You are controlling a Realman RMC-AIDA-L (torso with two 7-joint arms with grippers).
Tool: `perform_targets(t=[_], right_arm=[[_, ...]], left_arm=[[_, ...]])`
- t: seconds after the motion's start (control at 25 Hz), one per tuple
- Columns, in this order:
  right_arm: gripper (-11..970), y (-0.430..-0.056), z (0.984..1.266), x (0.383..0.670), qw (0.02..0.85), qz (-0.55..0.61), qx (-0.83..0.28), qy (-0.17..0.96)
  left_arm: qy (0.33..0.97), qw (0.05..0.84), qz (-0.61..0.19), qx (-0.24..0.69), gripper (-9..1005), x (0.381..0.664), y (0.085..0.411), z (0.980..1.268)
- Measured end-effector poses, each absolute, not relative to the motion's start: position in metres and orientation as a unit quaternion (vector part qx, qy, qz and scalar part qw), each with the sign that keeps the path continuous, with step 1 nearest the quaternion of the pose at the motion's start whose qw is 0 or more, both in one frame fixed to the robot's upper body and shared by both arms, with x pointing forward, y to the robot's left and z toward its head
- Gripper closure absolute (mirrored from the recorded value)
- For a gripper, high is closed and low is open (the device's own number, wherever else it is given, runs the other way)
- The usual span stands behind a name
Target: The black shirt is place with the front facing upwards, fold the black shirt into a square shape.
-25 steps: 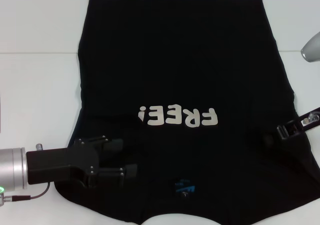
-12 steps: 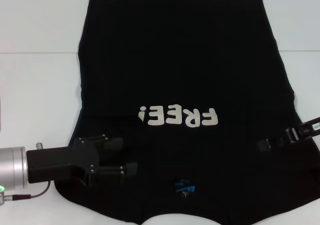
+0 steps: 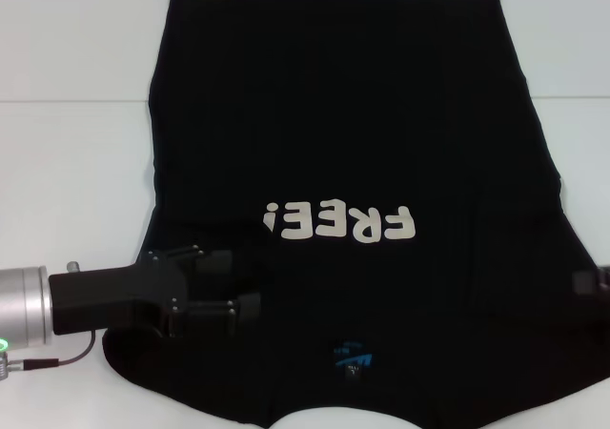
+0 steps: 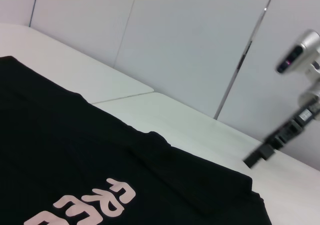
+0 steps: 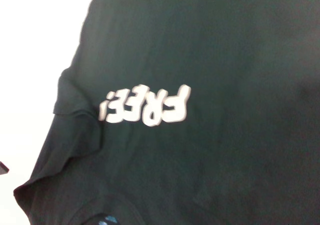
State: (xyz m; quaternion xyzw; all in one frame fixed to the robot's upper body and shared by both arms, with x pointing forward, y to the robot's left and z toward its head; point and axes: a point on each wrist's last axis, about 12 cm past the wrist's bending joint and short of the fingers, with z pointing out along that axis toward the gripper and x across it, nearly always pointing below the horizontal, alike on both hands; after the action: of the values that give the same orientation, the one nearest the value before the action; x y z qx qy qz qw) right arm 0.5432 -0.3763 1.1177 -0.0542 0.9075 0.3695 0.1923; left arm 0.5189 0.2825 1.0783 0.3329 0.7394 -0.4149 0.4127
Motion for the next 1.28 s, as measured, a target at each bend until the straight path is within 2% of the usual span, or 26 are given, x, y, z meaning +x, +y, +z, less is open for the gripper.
perform_targets(t=[0.08, 0.32, 0.6, 1.28], right_arm=[[219, -0.387, 1.115, 0.534, 0.181, 0.369, -0.027, 0.911], [224, -0.405, 1.114, 0.531, 0.125, 0.339, 0.035, 0.932], [223, -0.398, 1.117, 0.542, 0.101, 0.307, 0.022, 0.946], [223, -0.379, 1.109, 0.556, 0.099, 0.279, -0.011, 0.955]], left_arm=[[0.741, 0.411, -0.416, 0.331, 122, 0.52, 0.282, 1.079], [0.743, 0.411, -0.415, 0.327, 122, 0.522, 0.282, 1.08], [0.745, 0.411, -0.412, 0.326, 122, 0.524, 0.282, 1.079], [0.747, 0.411, -0.41, 0.324, 122, 0.524, 0.282, 1.079]])
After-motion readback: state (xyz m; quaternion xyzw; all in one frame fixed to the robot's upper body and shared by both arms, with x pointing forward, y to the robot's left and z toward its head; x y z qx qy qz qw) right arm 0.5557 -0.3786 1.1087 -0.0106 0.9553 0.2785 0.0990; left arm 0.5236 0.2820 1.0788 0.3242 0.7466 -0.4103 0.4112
